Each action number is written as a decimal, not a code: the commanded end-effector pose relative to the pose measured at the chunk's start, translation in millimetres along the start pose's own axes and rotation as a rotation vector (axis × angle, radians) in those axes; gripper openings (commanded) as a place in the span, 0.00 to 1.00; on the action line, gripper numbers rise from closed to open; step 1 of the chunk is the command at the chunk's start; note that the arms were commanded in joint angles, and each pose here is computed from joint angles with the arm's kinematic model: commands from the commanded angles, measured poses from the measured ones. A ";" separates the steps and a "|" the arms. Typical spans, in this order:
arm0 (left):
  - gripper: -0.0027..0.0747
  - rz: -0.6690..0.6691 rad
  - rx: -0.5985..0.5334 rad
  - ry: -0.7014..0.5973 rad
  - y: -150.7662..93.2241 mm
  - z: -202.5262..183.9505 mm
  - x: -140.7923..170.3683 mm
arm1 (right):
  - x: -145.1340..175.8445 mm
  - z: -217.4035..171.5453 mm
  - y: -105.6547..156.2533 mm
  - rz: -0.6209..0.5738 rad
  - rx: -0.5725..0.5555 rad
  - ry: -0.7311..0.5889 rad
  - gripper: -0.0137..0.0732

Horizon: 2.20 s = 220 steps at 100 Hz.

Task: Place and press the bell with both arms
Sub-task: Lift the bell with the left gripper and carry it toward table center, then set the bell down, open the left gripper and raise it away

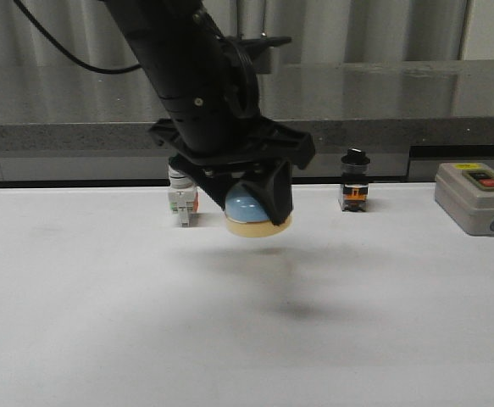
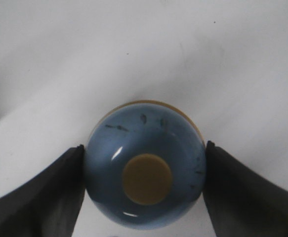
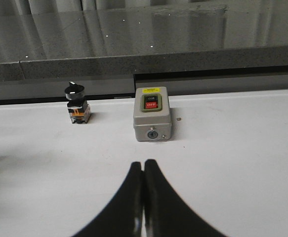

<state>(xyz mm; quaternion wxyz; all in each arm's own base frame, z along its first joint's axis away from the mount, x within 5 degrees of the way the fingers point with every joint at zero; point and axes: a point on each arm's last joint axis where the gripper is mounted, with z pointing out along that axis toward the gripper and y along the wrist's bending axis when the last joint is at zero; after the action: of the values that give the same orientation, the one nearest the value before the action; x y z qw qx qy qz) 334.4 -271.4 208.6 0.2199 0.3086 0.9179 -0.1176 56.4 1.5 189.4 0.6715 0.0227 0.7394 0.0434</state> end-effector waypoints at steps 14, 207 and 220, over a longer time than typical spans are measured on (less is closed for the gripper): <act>0.48 0.011 0.009 -0.084 -6.6 3.6 -22.5 | -15.0 -3.4 1.6 -0.007 -0.010 -0.123 0.08; 0.89 -0.380 -0.273 -0.469 95.5 -219.0 130.8 | -15.0 -3.4 1.6 -0.007 -0.010 -0.123 0.08; 0.89 -0.382 -0.270 -0.536 80.1 -231.9 156.5 | -15.0 -3.4 1.6 -0.007 -0.010 -0.123 0.08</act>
<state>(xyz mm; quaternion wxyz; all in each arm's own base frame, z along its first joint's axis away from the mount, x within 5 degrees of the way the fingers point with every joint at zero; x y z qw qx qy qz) 211.1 -50.2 313.5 0.4029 0.0726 0.9074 -0.0944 56.4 1.5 189.4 0.6715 0.0227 0.7394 0.0434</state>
